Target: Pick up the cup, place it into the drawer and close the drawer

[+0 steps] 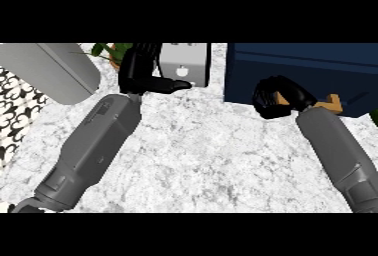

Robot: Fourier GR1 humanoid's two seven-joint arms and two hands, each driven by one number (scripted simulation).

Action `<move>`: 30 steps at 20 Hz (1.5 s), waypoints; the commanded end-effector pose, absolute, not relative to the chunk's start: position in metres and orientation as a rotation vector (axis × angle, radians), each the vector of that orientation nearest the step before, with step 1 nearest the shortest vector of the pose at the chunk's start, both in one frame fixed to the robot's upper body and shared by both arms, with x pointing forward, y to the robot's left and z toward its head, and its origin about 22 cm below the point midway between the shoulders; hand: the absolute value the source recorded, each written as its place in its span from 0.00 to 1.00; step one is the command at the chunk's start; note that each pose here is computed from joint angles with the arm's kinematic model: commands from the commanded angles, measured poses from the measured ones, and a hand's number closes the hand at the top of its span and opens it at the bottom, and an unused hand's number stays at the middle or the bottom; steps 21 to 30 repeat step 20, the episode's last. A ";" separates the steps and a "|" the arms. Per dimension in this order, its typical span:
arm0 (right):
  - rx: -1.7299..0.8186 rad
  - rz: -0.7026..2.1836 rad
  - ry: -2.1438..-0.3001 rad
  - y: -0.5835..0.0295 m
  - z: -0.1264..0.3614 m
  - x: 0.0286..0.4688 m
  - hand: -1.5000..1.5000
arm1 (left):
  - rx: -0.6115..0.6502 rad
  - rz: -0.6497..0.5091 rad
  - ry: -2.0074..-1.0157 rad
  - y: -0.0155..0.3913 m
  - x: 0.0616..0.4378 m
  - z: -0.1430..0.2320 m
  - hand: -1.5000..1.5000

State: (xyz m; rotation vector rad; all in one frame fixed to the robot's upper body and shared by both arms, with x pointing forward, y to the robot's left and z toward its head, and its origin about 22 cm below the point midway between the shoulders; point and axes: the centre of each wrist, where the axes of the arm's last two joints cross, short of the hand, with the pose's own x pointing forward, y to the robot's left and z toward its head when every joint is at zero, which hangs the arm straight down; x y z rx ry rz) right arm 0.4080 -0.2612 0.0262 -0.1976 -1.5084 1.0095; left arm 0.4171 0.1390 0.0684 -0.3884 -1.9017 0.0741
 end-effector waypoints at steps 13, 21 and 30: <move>-0.312 0.816 -1.627 -0.308 0.119 0.440 1.00 | -0.455 0.021 -1.890 0.160 0.409 0.063 0.00; -0.272 0.793 -1.626 -0.327 0.122 0.433 1.00 | -0.465 0.022 -1.874 0.170 0.405 0.056 0.00; -0.272 0.793 -1.626 -0.327 0.122 0.433 1.00 | -0.465 0.022 -1.874 0.170 0.405 0.056 0.00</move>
